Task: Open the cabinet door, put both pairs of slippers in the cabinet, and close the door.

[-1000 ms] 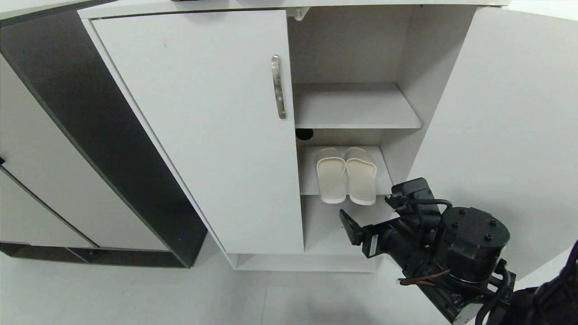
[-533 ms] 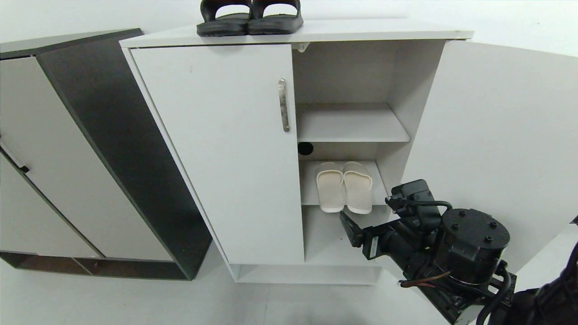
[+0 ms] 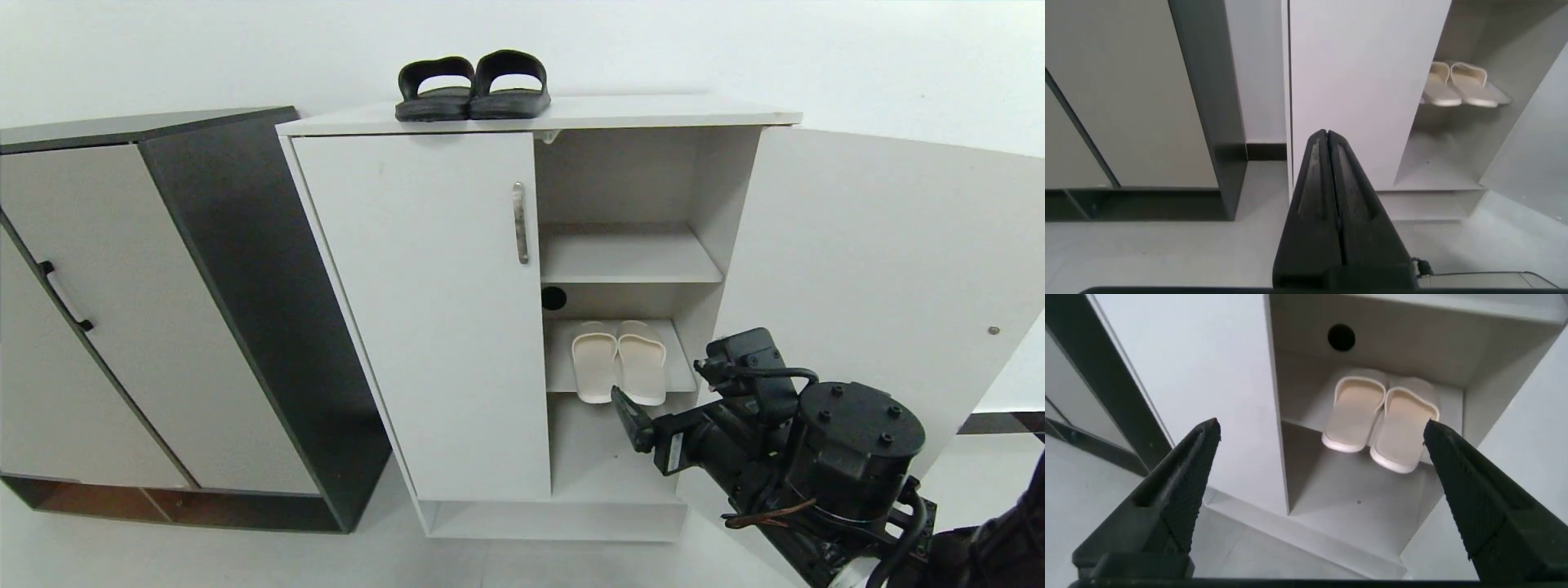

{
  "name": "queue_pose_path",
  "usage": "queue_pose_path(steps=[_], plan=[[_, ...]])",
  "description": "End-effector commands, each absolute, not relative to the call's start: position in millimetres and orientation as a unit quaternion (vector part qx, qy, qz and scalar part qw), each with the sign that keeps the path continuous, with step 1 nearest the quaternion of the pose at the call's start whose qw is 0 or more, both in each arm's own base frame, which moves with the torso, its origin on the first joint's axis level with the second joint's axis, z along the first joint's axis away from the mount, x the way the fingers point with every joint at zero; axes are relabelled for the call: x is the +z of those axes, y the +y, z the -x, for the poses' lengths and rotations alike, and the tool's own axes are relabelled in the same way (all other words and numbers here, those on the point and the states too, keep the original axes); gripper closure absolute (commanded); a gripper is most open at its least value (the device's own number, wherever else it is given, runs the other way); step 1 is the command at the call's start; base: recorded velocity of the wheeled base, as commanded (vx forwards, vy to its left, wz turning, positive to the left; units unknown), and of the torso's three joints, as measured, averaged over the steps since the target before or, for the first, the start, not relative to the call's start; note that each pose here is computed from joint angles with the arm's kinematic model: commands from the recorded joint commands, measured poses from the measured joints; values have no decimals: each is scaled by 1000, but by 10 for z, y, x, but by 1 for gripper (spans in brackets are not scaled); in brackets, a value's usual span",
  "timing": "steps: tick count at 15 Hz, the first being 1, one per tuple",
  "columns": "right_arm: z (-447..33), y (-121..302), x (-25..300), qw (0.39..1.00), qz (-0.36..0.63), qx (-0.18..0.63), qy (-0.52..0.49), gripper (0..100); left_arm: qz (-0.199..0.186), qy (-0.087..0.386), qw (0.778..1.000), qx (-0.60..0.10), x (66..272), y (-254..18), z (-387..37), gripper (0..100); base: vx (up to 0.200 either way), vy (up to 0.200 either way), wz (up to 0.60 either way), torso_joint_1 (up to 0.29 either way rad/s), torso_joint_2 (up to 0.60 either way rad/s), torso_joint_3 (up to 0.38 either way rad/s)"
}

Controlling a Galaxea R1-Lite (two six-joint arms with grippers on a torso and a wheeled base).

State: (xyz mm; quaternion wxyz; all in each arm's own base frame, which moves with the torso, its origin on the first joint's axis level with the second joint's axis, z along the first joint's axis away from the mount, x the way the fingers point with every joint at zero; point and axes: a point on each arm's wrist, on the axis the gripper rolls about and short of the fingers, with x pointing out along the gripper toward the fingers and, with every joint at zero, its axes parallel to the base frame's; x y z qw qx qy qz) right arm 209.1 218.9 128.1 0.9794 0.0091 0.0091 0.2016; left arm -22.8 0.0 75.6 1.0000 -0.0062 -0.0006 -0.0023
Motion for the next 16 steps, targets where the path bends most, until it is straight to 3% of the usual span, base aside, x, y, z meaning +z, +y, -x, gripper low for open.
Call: queue_pose_path(steps=[1, 9, 16], plan=[[-2086, 2189, 1275, 979, -9, 202, 10, 0, 5, 0, 1000, -3, 757, -1, 227, 100, 0, 0, 0, 12, -2, 124], [-2096, 2193, 1252, 979, -5, 202, 13, 0, 6, 0, 1000, -3, 757, -1, 227, 100, 0, 0, 0, 0, 0, 6], [-2090, 2186, 1239, 979, -3, 202, 16, 0, 6, 0, 1000, -3, 757, -1, 227, 100, 0, 200, 0, 4, 0, 3]])
